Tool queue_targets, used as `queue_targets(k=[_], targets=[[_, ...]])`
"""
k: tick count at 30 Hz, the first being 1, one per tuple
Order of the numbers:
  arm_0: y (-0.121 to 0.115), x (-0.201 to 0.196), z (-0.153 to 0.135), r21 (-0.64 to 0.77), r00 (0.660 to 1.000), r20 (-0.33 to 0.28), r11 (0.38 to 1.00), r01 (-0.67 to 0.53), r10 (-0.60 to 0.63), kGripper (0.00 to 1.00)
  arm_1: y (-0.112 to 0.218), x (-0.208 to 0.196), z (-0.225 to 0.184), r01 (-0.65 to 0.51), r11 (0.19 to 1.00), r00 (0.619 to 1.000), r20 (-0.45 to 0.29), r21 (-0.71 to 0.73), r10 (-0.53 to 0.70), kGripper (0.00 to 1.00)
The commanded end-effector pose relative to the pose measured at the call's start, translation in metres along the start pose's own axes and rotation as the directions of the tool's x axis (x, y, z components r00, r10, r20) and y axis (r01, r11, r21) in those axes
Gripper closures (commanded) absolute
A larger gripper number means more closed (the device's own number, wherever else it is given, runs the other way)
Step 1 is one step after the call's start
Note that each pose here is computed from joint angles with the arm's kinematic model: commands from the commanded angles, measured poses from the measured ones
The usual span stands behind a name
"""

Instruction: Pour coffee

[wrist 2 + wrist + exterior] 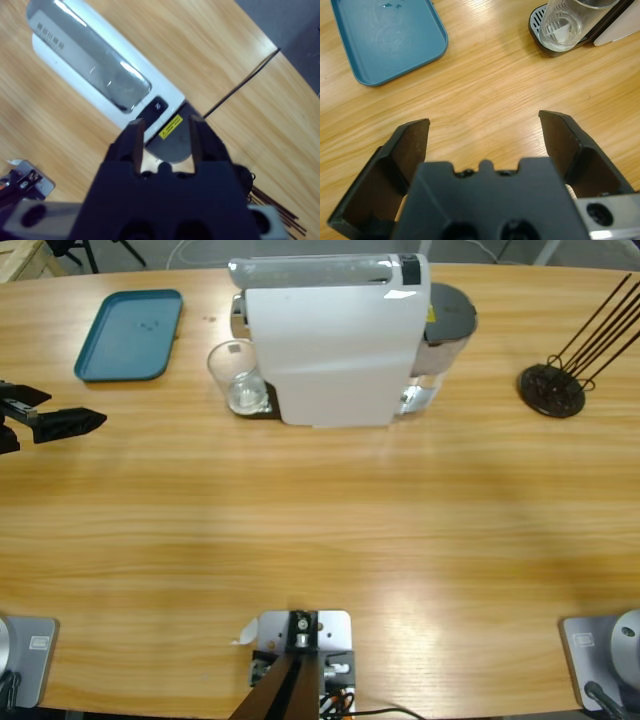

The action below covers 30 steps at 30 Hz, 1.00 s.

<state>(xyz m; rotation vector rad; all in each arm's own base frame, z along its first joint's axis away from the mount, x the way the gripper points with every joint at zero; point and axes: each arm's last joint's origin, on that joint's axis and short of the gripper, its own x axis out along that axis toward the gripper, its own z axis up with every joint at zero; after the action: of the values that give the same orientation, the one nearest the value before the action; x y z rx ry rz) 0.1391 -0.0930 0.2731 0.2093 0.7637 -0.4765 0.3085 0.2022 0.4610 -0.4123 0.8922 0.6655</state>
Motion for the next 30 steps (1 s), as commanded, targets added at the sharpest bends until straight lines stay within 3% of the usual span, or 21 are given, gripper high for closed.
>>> queue_targets(k=[1,7,30], targets=[[-0.002,0.01,-0.006,0.016,0.999,-0.043,1.0,0.016,-0.015,0.041,0.007,0.005,-0.021,-0.066,0.997,0.995,-0.074,0.046,0.069,0.0],[-0.002,0.01,-0.006,0.015,0.999,-0.038,1.0,0.016,-0.015,0.036,0.019,0.011,-0.039,-0.075,0.997,0.996,-0.039,0.033,0.076,0.0],[-0.005,0.014,-0.008,0.017,0.996,-0.058,0.998,0.066,-0.064,0.041,0.025,-0.006,-0.071,-0.067,0.997,0.994,-0.082,0.035,0.069,0.0]])
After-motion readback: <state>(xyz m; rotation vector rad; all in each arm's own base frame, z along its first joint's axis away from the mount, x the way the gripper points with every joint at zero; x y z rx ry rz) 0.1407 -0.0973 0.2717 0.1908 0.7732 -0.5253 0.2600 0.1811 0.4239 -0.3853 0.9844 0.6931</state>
